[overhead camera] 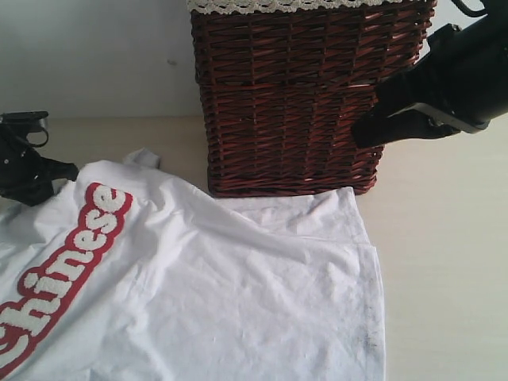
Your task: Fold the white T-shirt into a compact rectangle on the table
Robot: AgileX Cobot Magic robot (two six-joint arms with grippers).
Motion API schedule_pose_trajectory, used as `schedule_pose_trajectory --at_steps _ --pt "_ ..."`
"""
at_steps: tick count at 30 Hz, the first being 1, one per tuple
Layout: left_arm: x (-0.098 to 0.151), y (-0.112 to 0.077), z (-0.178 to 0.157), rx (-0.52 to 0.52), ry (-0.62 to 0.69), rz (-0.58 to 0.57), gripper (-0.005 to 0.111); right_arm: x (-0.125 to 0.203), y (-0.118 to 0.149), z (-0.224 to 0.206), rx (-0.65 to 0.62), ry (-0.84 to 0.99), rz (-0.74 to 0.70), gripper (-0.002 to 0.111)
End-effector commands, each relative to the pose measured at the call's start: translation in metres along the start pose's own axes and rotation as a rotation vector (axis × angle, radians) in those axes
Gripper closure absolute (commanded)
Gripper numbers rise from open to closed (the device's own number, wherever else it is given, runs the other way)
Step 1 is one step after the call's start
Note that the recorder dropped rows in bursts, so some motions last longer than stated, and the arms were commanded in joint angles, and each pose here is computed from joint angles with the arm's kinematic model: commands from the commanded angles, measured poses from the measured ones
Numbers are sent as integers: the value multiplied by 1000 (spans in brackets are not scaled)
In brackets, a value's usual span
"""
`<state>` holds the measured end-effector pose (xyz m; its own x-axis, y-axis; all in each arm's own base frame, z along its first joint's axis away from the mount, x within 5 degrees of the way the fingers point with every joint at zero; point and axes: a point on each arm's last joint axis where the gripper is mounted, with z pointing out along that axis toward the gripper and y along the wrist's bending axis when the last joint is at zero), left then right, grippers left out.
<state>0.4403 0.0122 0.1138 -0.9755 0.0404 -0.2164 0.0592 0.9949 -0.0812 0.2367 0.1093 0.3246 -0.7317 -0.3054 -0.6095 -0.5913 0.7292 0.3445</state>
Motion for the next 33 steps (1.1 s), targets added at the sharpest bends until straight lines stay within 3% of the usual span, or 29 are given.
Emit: schedule_pose_trajectory --at_steps 1,4,7,9,11,14,19,23,28,31,33 --pt "-6 15 -15 -71 -76 -84 87 -1 2 -2 -5 -11 -16 108" --pt "-12 16 -27 -99 -143 -108 69 -1 3 -2 -7 -9 -16 108" --pt "-8 29 -28 -244 -116 -116 68 0 3 -2 -8 -7 -16 108" --pt "-10 28 -33 -241 -134 -117 68 0 3 -2 -8 -7 -16 108" --pt "-21 6 -54 -98 -254 -121 68 0 3 -2 -8 -7 -16 108" --pt "-25 -49 -63 140 -296 80 69 0 3 -2 -8 -7 -13 108" --pt "-19 -91 -42 167 -238 233 69 0 3 -2 -8 -7 -13 108" --pt "-19 -106 -25 144 -252 283 63 0 3 -2 -8 -7 -13 108" --pt "-32 -110 -25 114 -406 240 40 -1 2 -2 -6 -10 -15 108" --pt "-43 -110 -22 84 -495 234 39 -1 2 -2 -4 -14 -16 108" --pt "-48 -112 -3 93 -461 240 39 -1 2 -2 -4 -14 -16 108"
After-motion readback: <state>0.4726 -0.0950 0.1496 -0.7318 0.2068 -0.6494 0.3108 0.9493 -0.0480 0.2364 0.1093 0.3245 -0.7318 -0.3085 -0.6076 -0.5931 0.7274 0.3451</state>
